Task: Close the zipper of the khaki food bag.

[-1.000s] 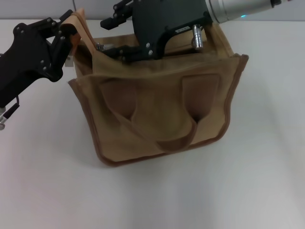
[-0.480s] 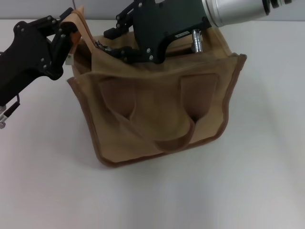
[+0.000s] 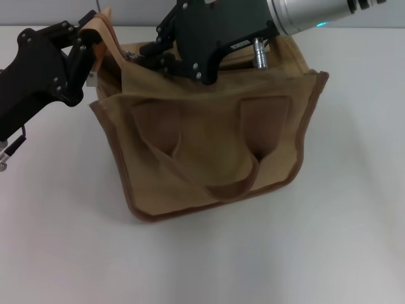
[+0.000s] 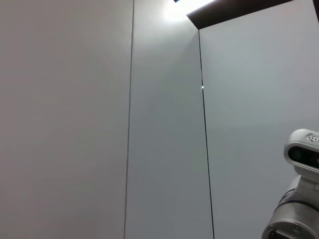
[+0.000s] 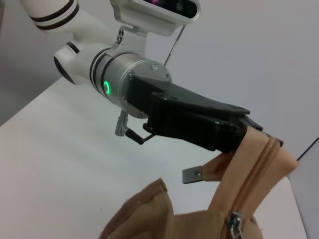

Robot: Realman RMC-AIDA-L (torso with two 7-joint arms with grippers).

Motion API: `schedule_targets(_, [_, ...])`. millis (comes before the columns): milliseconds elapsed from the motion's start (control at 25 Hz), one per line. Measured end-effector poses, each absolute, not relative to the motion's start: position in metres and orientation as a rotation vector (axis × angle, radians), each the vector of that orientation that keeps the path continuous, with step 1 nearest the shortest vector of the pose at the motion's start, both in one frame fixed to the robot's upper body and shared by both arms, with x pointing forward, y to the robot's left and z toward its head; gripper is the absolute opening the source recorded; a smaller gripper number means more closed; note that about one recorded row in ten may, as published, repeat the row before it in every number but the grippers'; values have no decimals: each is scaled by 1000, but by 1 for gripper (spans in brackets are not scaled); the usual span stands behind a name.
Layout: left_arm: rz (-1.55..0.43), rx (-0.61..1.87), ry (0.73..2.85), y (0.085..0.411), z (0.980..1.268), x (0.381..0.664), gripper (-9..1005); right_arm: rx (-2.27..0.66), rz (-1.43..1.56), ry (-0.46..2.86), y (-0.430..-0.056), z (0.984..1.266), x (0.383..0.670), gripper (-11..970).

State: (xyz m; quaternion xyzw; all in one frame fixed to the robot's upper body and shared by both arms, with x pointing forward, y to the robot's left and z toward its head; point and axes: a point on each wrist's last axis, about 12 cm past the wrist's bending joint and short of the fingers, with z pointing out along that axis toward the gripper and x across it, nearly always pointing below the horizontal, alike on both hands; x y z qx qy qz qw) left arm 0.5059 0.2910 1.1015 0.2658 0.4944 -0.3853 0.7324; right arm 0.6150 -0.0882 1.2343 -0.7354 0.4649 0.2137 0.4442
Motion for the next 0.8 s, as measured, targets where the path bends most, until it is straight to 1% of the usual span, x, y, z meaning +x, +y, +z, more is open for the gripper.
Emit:
schedule_targets(360, [-847, 581, 1090, 292, 1101, 505, 91, -1815, 533, 1165, -87, 1236, 616, 85])
schedule_targets(560, [-856, 576, 1089, 291, 1100, 504, 91, -1812, 525, 1161, -87, 1238, 616, 27])
schedule_targets(680, [-856, 576, 1088, 291, 1100, 504, 92, -1811, 519, 1155, -87, 1240, 615, 18])
schedule_targets(800, [-857, 578, 1087, 291, 1100, 504, 92, -1811, 518, 1154, -87, 1240, 615, 86])
